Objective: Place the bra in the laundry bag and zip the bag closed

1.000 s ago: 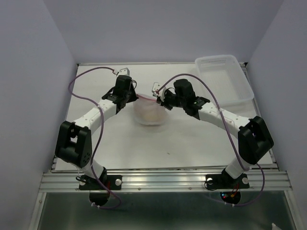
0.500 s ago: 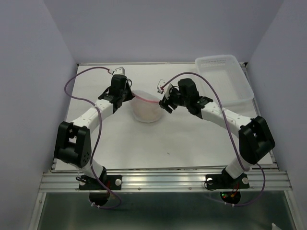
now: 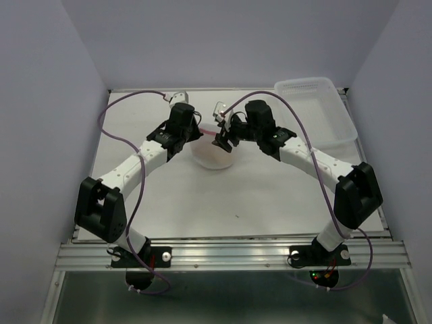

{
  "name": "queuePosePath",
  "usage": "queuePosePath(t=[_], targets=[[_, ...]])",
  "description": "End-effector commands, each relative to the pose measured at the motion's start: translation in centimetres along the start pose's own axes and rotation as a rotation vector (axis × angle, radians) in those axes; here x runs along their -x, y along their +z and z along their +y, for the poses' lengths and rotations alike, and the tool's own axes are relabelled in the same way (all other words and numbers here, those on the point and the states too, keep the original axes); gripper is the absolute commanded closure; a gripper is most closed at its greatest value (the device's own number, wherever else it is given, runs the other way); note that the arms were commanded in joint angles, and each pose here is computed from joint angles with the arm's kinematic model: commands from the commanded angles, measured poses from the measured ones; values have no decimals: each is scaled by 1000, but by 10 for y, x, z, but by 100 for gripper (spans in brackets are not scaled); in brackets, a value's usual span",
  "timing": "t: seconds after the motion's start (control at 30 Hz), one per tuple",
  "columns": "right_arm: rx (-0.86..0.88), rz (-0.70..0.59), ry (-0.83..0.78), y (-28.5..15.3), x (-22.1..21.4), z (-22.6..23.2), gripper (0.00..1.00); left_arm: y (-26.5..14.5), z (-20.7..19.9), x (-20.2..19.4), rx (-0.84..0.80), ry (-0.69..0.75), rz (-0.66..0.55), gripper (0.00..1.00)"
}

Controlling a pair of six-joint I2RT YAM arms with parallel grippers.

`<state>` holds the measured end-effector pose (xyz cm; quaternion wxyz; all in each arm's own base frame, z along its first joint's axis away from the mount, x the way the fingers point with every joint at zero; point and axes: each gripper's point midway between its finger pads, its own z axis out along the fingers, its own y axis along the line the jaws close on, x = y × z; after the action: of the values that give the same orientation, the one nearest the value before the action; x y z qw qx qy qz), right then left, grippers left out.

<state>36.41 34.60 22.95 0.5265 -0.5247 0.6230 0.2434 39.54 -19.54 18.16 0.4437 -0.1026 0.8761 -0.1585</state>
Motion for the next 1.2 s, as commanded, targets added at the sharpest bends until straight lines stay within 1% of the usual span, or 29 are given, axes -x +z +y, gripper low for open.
queuePosePath(t=[0.0,0.13,0.27,0.37,0.43,0.53,0.6,0.63,0.67,0.73,0.77,0.9,0.97,1.0,1.03,1.17], targets=[[14,-51,-46,14,22,-1,28,-14,-12,32,-5,-51,-83,100],[9,-20,-51,27,15,-9,29,-21,-20,34,-23,-43,-94,100],[26,-23,-59,37,15,-11,30,-27,-23,34,-33,-42,-99,100],[48,-34,-53,44,16,-10,36,-29,-23,33,-41,-47,-97,100],[58,-30,-44,49,12,-9,42,-30,-25,32,-50,-48,-95,100],[60,-29,-39,52,11,-10,44,-33,-29,32,-65,-47,-93,100],[70,-31,-37,55,10,-9,51,-32,-29,32,-66,-47,-91,100],[74,-33,-37,56,10,-9,59,-33,-31,31,-73,-44,-88,100],[79,-32,-36,57,9,-8,75,-32,-30,31,-71,-41,-88,100],[89,-36,-41,56,9,-5,88,-32,-30,30,-74,-38,-85,100],[93,-40,-54,54,10,-5,99,-32,-29,29,-72,-37,-85,100],[105,-57,-105,40,15,2,99,-27,-12,26,5,-32,-87,100],[115,-45,-114,35,8,8,99,-22,5,28,53,-49,-87,100],[112,-53,-136,30,12,9,99,-19,10,28,60,-59,-82,100],[126,-41,-133,28,4,14,99,-15,17,25,73,-65,-73,100],[124,-30,-158,19,-2,19,99,-4,46,28,130,-103,-73,100]])
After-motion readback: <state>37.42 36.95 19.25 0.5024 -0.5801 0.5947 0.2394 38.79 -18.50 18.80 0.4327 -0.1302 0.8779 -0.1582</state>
